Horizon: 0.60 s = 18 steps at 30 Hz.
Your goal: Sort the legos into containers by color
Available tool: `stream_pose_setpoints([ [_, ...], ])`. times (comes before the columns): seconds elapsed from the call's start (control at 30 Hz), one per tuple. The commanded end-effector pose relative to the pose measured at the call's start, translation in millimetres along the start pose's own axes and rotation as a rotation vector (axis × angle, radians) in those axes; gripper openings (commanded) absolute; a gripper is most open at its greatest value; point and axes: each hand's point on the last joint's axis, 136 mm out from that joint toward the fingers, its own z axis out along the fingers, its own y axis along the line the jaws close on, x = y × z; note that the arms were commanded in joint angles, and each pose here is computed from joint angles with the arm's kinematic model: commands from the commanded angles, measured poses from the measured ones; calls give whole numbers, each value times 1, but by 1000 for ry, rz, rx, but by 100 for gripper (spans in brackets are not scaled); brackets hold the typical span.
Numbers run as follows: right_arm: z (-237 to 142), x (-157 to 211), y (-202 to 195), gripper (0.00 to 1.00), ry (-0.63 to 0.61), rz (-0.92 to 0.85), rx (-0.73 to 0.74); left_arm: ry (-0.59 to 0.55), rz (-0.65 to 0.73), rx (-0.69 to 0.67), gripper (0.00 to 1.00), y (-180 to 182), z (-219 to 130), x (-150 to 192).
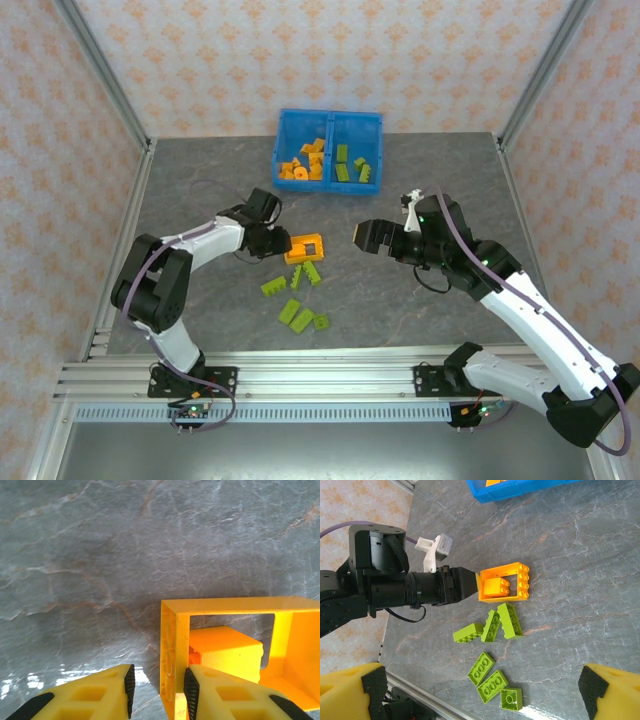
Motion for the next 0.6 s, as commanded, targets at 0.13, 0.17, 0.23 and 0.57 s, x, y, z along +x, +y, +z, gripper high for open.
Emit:
stream_pose_setpoints([
  [0.13,-5,0,-6,99,-22,2,27,65,138,-136,36,4,18,17],
  [0.17,-6,0,-7,99,-24,3,28,69,148,-149,37,4,19,17],
  [0.23,-6,0,-8,99,-26,5,31,77,186,-208,41,9,21,18],
  [0.57,-6,-1,-9,99,-35,11,35,63,224,-243,19,1,14,18],
])
